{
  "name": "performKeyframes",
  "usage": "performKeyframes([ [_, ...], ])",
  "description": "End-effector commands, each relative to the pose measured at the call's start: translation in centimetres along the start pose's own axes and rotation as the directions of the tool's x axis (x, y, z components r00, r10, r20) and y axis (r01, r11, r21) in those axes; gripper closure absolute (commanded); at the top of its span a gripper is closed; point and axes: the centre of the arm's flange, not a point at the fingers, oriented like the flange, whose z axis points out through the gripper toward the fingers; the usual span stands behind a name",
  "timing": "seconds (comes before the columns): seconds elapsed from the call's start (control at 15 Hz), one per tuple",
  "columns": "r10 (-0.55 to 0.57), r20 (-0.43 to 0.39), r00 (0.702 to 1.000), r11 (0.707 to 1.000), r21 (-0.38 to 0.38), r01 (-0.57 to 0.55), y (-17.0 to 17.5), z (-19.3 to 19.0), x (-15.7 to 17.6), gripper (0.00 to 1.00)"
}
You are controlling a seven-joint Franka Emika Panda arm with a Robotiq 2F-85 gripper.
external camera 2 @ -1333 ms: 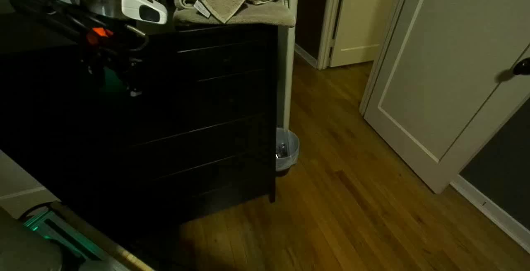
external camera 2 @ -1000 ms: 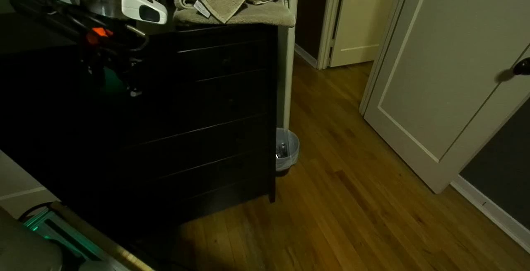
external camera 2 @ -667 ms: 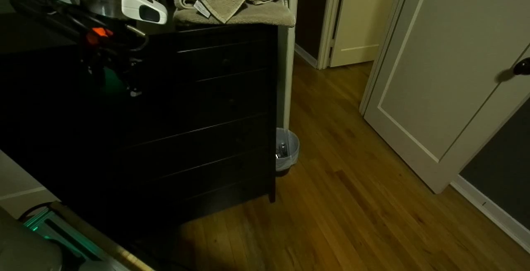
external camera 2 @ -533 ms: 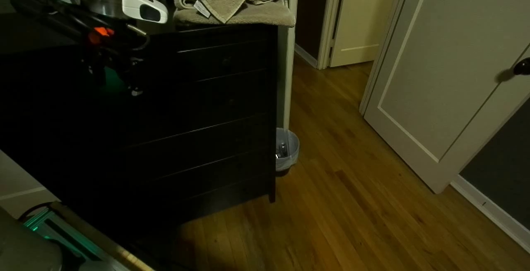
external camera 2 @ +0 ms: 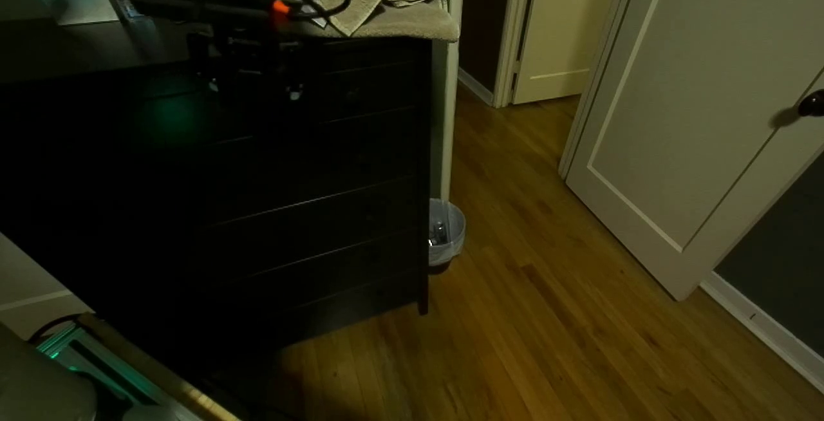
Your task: Open the topmost drawer fully
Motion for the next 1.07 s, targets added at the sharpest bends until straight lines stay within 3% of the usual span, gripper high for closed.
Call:
performKeyframes([
  [0.0,-0.193,-0.033,0.981,0.980,-0.057,0.191,3.4,0.1,5.5,0.00],
  [0.13,-0.297,-0.077,0.952,0.954,-0.068,0.293,4.8,0.6,7.0,0.00],
  [0.33,-0.426,-0.185,0.886,0.905,-0.112,0.411,7.7,1.8,8.1,0.00],
  [0.4,-0.354,-0.137,0.925,0.933,-0.119,0.339,5.5,0.7,6.9,0.00],
  [1.0,-0.378,-0.166,0.911,0.924,-0.133,0.360,5.9,1.4,7.5,0.00],
])
